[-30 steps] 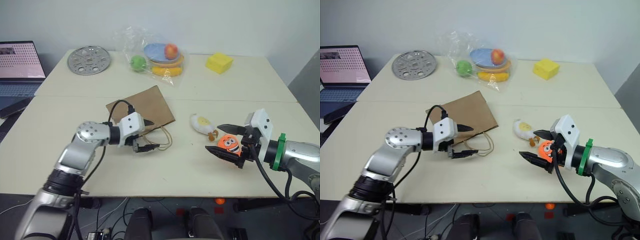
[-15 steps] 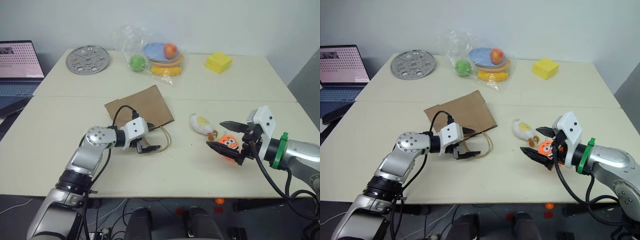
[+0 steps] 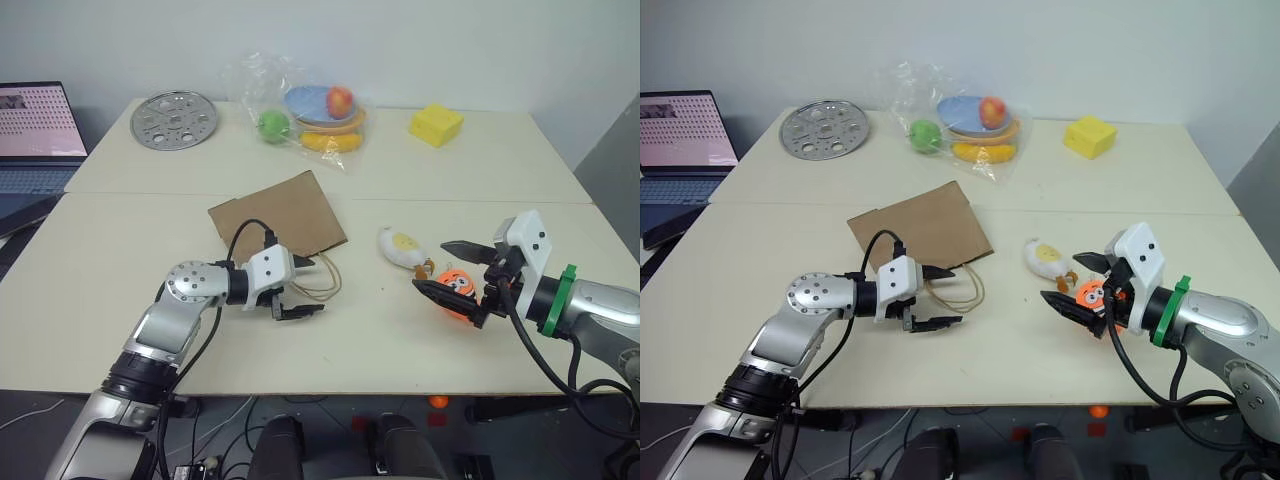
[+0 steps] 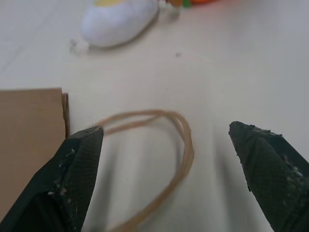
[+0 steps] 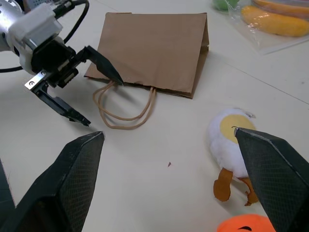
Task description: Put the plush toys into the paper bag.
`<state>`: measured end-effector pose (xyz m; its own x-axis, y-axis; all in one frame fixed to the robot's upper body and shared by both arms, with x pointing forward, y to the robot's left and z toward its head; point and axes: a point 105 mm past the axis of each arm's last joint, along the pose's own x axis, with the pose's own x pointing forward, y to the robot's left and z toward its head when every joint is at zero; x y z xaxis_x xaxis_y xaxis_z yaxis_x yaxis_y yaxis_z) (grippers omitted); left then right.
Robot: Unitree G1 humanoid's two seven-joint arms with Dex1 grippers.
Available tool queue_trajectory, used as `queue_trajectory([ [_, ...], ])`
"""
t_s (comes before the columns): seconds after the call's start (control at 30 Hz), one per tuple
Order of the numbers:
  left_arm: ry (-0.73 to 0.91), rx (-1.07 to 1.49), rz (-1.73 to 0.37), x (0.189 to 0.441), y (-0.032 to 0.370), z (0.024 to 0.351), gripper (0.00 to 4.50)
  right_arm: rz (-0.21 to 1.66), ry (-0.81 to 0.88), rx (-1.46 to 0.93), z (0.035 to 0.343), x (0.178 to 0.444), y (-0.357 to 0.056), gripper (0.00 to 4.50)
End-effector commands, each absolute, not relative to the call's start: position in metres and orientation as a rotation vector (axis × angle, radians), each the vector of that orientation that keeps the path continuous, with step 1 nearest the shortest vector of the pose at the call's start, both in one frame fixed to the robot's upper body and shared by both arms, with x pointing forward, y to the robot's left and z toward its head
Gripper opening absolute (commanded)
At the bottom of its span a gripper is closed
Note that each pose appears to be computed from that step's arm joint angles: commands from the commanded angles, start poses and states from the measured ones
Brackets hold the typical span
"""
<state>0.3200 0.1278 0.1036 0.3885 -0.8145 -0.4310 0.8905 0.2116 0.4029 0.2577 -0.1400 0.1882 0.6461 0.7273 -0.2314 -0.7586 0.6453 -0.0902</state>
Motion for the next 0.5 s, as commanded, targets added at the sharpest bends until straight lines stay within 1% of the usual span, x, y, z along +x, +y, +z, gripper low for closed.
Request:
queue_trajectory([
  [0.03, 0.072, 0.733, -1.146, 0.331, 0.129, 0.114, 4.45, 0.852, 0.136, -0.199, 0.197, 0.255, -0.137, 4.5],
  [0.17, 0.052, 0.681, -1.107, 0.34, 0.127, 0.119, 4.45, 0.841, 0.134, -0.196, 0.197, 0.256, -0.138, 4.5],
  [0.27, 0.05, 0.66, -1.113, 0.34, 0.126, 0.119, 4.45, 0.837, 0.134, -0.193, 0.197, 0.256, -0.139, 4.5],
  [0.4, 0.05, 0.63, -1.137, 0.336, 0.123, 0.121, 4.45, 0.833, 0.134, -0.195, 0.197, 0.256, -0.139, 4.5],
  [0.5, 0.06, 0.601, -1.2, 0.327, 0.12, 0.122, 4.45, 0.83, 0.136, -0.2, 0.197, 0.255, -0.141, 4.5],
])
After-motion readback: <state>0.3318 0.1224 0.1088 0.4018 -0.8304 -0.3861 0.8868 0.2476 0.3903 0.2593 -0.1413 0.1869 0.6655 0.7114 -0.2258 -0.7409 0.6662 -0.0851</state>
